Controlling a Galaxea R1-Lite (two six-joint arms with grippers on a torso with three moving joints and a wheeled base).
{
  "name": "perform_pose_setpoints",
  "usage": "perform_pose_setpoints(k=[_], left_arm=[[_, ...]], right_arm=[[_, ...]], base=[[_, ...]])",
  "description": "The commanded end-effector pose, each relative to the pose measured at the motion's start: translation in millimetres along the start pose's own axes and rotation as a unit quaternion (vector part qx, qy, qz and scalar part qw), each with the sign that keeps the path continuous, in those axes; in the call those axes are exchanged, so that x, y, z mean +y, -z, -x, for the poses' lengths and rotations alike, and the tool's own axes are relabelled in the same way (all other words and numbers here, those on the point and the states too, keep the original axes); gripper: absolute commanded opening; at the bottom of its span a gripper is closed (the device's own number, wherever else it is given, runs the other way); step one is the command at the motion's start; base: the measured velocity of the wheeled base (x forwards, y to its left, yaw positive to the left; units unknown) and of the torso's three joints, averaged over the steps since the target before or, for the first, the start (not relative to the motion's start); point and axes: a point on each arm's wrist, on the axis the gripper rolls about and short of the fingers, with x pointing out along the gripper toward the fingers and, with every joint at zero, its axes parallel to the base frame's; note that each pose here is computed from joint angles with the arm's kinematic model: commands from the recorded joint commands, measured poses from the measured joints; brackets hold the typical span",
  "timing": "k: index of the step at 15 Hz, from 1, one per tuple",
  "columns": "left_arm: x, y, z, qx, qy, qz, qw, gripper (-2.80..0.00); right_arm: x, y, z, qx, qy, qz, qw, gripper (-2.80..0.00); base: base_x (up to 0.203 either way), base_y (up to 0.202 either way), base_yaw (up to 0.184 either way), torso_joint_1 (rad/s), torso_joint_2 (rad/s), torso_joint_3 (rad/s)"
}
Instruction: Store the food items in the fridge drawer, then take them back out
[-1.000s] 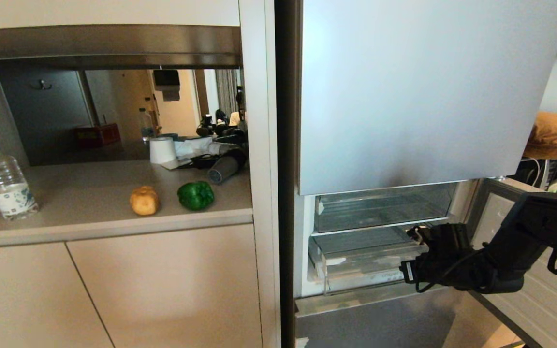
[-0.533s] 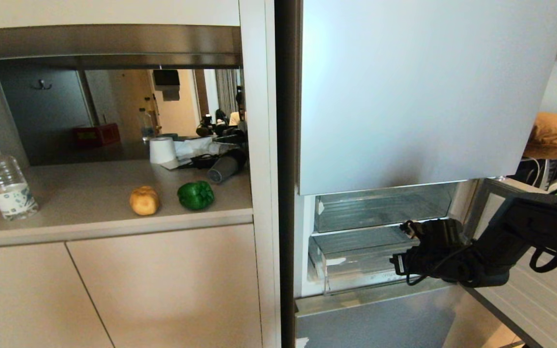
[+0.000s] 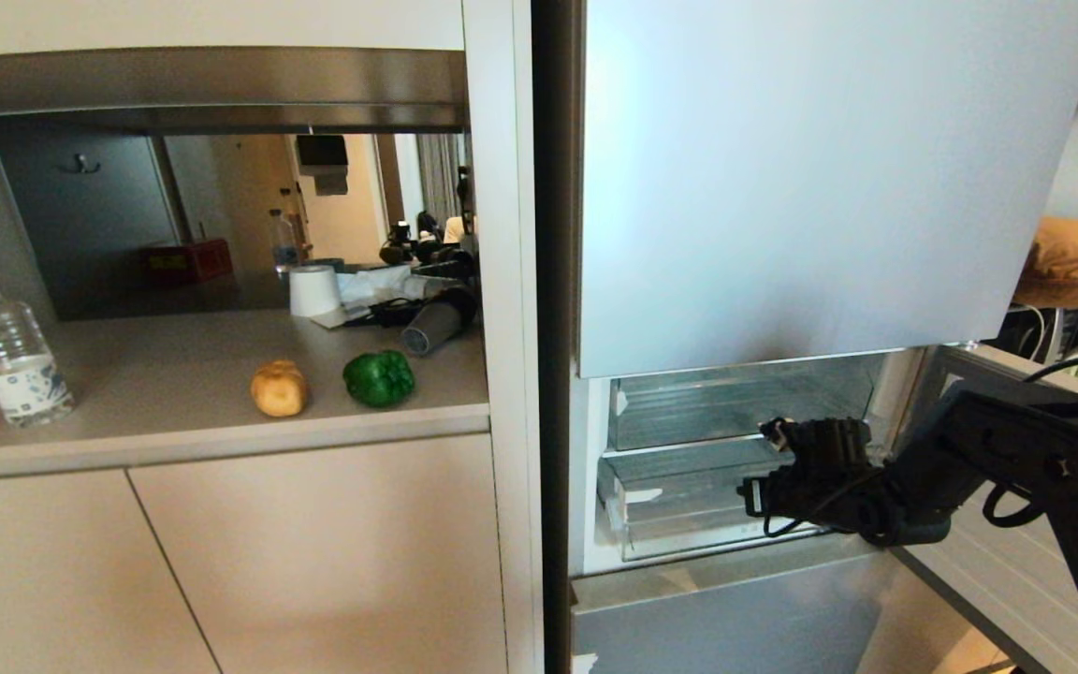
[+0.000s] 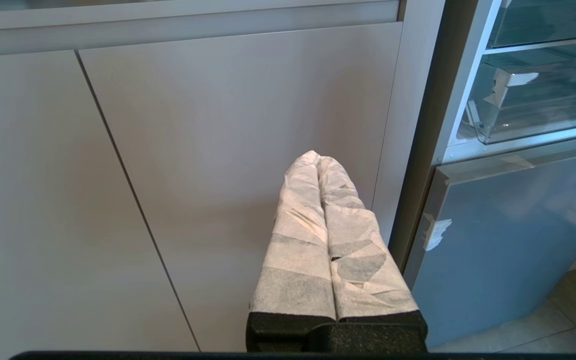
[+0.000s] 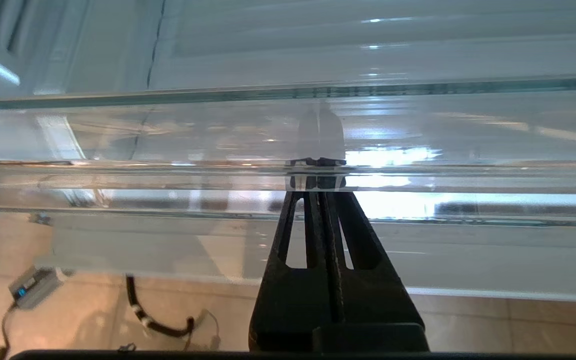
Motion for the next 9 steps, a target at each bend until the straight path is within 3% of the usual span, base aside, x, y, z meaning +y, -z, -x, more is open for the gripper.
perform_pose_setpoints(k=[1, 9], left_arm=[[0.0, 0.2, 0.1, -0.001, 0.0, 0.0, 1.0, -2.8], [0.0, 0.2, 0.1, -0.001, 0.0, 0.0, 1.0, -2.8]], right_arm=[[-0.8, 1.3, -7.3, -0.003, -0.002, -0.004, 1.0, -2.8], [-4.6, -1.6, -23.5, -0.017, -0.002, -0.019, 1.0, -2.8]], base=[[0.0, 0.0, 0.0, 0.0, 0.0, 0.0], [0.0, 0.0, 0.0, 0.0, 0.0, 0.0]])
